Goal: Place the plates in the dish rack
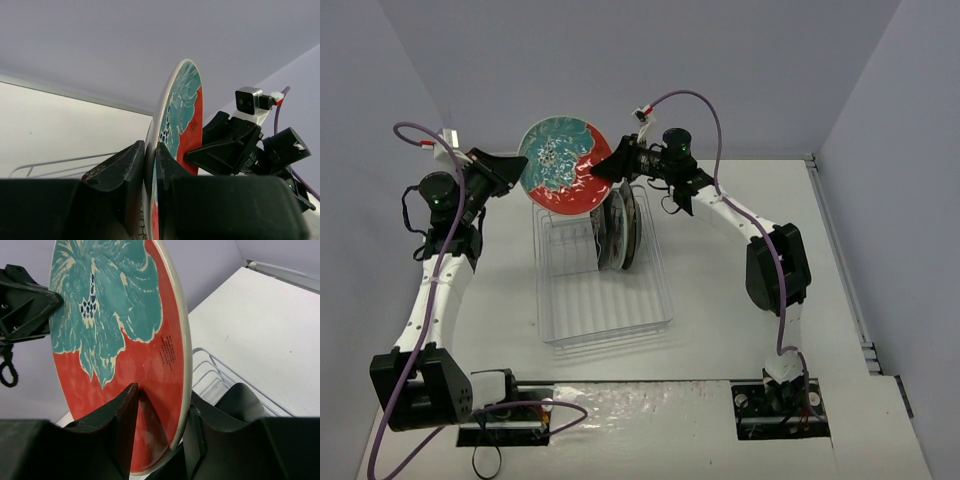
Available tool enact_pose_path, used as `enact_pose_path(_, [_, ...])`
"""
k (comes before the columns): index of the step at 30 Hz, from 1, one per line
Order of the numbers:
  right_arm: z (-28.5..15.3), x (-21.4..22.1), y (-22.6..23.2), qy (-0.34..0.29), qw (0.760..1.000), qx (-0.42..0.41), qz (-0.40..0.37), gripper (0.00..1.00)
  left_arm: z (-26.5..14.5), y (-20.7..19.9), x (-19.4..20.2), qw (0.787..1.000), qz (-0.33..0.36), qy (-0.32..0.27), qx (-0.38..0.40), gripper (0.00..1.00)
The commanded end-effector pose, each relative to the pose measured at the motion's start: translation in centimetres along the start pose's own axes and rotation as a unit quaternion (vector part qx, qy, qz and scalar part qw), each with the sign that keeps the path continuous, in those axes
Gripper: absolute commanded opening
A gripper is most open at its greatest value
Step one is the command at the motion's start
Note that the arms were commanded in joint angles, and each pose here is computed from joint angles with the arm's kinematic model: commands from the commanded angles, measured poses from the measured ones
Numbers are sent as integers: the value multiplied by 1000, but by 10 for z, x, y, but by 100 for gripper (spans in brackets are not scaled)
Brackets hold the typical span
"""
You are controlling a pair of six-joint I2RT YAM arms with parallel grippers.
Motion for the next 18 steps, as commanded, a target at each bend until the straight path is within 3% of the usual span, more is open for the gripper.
enact_pose_path(1, [-2,-29,74,-38,989,-130,-64,0,-16,-91,-25,981,105,-20,162,8])
enact_pose_path(4, [-7,-32,85,-37,986,-148,-65,0,-14,-90,-12,975,131,16,180,36])
enact_pose_path(6, [-10,-33,93,-36,984,-161,-67,0,-12,-91,-8,970,136,28,199,46])
enact_pose_path(9, [-16,-33,105,-36,979,-190,-60,0,-10,-93,-3,965,138,36,219,52])
enact_pose_path(18, [-22,-34,121,-33,970,-235,-52,0,-2,-100,14,946,172,58,268,52])
Point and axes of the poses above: each gripper's point midway between its finger pads, its own z axis out along the fingers, its own y axis along the line the jaws close on, x = y × z, the point moved 1 cm from there along -z, back along the fingers, and after that the axes turned 1 degree about -z, right-handed, at the moved point
